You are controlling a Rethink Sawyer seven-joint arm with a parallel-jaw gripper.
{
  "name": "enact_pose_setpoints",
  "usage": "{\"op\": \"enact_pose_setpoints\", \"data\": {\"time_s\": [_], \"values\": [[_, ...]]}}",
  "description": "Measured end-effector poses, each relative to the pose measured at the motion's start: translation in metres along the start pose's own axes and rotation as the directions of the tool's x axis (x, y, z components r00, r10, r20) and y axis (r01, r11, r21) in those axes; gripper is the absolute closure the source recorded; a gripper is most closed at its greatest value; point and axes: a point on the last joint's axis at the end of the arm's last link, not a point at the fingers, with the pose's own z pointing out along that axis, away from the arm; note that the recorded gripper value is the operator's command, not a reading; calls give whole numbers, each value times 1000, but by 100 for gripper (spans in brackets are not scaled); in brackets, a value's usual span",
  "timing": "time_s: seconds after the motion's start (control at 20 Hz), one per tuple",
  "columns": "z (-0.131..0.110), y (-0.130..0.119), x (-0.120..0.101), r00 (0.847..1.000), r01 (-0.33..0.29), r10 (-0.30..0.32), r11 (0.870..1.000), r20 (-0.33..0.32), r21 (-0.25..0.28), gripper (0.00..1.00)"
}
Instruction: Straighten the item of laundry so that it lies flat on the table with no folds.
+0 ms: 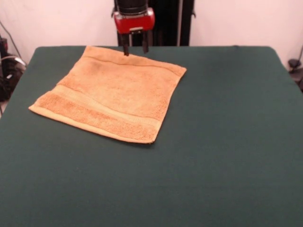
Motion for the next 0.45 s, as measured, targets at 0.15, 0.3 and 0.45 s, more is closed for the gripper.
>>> {"op": "enact_pose_setpoints", "data": {"time_s": [0.15, 0.3, 0.45], "values": [[-6, 8, -9, 1000, 12, -12, 1000, 20, 9, 0], [-18, 12, -13, 999, 7, -8, 1000, 35, 23, 0], [-42, 11, -17, 998, -24, 21, 998, 59, 51, 0]]}}
